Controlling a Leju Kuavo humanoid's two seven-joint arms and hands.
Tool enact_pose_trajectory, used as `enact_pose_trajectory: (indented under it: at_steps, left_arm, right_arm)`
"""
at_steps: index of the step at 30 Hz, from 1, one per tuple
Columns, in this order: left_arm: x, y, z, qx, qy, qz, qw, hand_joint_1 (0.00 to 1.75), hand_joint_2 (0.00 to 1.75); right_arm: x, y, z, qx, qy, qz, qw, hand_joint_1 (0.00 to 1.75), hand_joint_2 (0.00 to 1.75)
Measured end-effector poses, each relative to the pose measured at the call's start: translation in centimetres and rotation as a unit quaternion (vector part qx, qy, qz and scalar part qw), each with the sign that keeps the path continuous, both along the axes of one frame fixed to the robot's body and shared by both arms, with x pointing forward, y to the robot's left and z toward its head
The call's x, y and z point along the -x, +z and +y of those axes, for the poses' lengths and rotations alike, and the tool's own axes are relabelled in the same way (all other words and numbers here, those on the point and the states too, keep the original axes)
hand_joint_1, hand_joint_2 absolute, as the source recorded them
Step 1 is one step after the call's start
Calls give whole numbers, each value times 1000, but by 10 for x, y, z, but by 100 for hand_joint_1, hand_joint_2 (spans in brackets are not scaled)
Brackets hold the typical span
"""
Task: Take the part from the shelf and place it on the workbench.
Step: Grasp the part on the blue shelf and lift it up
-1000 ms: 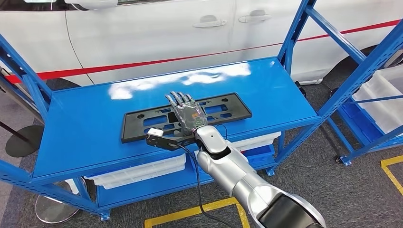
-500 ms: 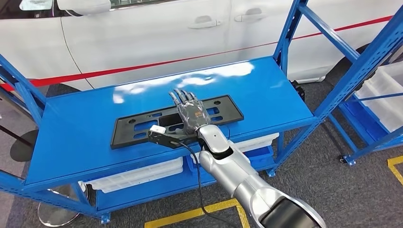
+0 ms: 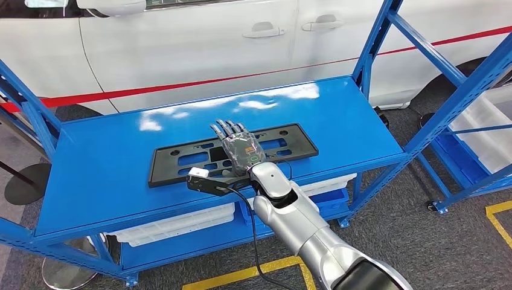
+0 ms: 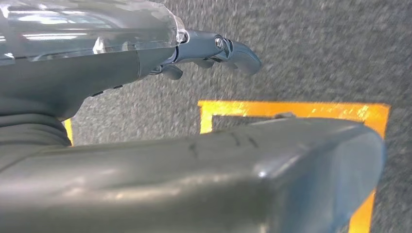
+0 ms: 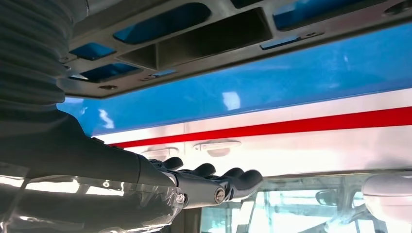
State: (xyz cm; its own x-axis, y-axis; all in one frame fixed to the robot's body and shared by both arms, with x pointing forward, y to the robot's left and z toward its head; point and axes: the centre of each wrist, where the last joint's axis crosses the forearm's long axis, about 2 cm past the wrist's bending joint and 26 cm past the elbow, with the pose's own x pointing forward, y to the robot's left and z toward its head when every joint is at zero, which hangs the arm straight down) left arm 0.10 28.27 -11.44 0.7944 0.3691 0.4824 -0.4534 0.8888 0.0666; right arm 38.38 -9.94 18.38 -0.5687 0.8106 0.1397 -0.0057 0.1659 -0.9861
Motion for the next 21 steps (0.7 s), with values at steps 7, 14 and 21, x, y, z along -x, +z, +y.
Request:
enact_pose_trajectory:
  at_steps: [7,14,21]
  left_arm:
    - [-3,0,-1,-5,0,-2,1000,0,0]
    - [-5,0,-3,-6,6,-2,1000,0,0]
    - [-4,0,-4,-10,10,1,1000,0,0]
  right_arm:
    - [2,-6,-2,-10,16,7,1000,0,175]
    - [2,-3,2,-22,32,8,999,0,175]
    - [5,-8,6,-12,45,13,999,0,175]
